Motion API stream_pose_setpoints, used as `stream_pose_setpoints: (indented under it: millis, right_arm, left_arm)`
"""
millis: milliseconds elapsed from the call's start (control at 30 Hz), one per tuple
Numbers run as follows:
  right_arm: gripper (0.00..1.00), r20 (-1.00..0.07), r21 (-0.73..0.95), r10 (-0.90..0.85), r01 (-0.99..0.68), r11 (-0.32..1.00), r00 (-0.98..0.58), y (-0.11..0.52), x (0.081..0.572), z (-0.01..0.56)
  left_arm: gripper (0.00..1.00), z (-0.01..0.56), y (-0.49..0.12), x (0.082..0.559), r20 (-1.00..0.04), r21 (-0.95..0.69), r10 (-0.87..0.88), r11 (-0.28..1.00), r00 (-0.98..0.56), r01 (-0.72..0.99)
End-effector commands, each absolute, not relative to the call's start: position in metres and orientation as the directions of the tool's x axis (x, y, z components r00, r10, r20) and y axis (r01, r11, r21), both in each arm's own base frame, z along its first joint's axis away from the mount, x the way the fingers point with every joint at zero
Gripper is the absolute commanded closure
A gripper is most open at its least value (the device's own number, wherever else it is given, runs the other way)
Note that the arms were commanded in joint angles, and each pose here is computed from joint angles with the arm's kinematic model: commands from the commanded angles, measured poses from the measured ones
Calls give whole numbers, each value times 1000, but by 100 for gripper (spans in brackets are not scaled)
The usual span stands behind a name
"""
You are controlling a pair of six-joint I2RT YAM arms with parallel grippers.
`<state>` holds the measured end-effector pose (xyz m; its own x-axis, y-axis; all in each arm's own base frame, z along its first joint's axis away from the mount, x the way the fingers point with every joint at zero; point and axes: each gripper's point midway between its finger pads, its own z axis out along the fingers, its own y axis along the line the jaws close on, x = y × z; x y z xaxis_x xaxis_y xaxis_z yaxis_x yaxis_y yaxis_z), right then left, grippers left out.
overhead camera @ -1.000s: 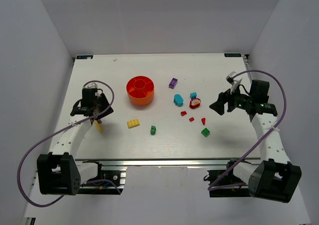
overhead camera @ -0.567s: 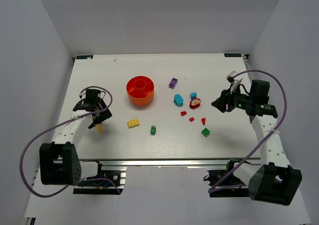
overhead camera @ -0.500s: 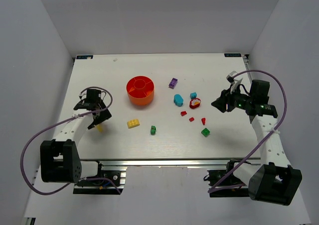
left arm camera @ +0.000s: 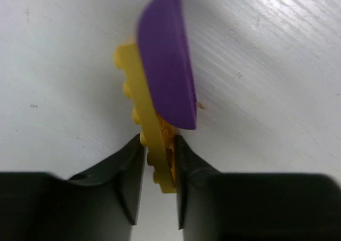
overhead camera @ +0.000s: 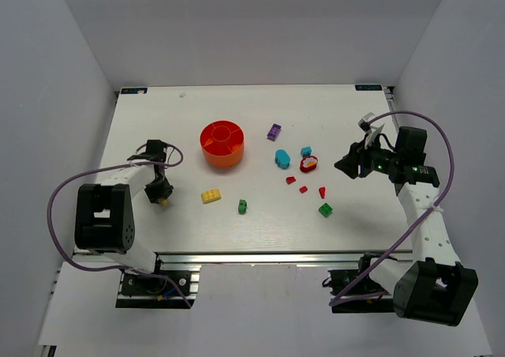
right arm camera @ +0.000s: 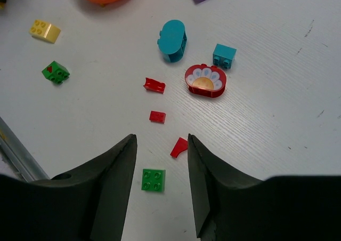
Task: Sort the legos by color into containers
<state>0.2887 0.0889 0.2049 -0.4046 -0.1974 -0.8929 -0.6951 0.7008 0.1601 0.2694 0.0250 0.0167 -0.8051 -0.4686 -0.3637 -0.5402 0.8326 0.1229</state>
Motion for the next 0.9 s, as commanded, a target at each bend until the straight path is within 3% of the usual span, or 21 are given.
stream_pose_setpoints:
  millis: [0,167,233,300,367,400,500,533,667,767,867]
  right_arm:
    - [51,-915,124,-199,-715,688,-351,91,291,220]
    - [52,-917,133,-191,-718,683,-351,93,290,219]
    - [53,-920,150,-180,-738,657,-347,98,286,220]
    - [39,-926,164,-176,-777,608,-334,107,279,221]
    - [11,-929,217,-157,-835,505,-336,125,264,226]
    - [11,-930,235,-145,-849,474,-338,130,260,230]
    - [11,-913,346,-86,-869,354,-399,154,253,243]
    - [11,-877,434,-84,-856,281,-473,176,251,249]
    - [12,-836,504,-91,-822,266,-542,200,260,258]
    - [18,-824,520,-82,-806,281,-560,226,269,271]
    - [19,-816,535,-60,-789,303,-576,256,276,286]
  left_arm:
    - [64,23,27,279,-384,116,-465,833,-798,-541]
    - [86,43,24,285,-436,85,-431,854,-790,-513]
    - [97,63,9,296,-478,-22,-398,897,-783,-442]
    - [100,77,-26,300,-477,-196,-359,933,-802,-301]
    - [100,114,-64,310,-576,-370,-292,926,-764,-75]
    - [100,123,-96,299,-555,-499,-263,864,-789,63]
    - [100,170,-140,295,-655,-619,-241,715,-717,325]
    - [100,181,-166,272,-657,-665,-186,601,-731,443]
    - [100,194,-185,255,-709,-632,-120,545,-695,551]
    - [100,202,-196,245,-746,-593,-78,529,-661,607]
    - [100,203,-199,246,-763,-556,-55,563,-644,611]
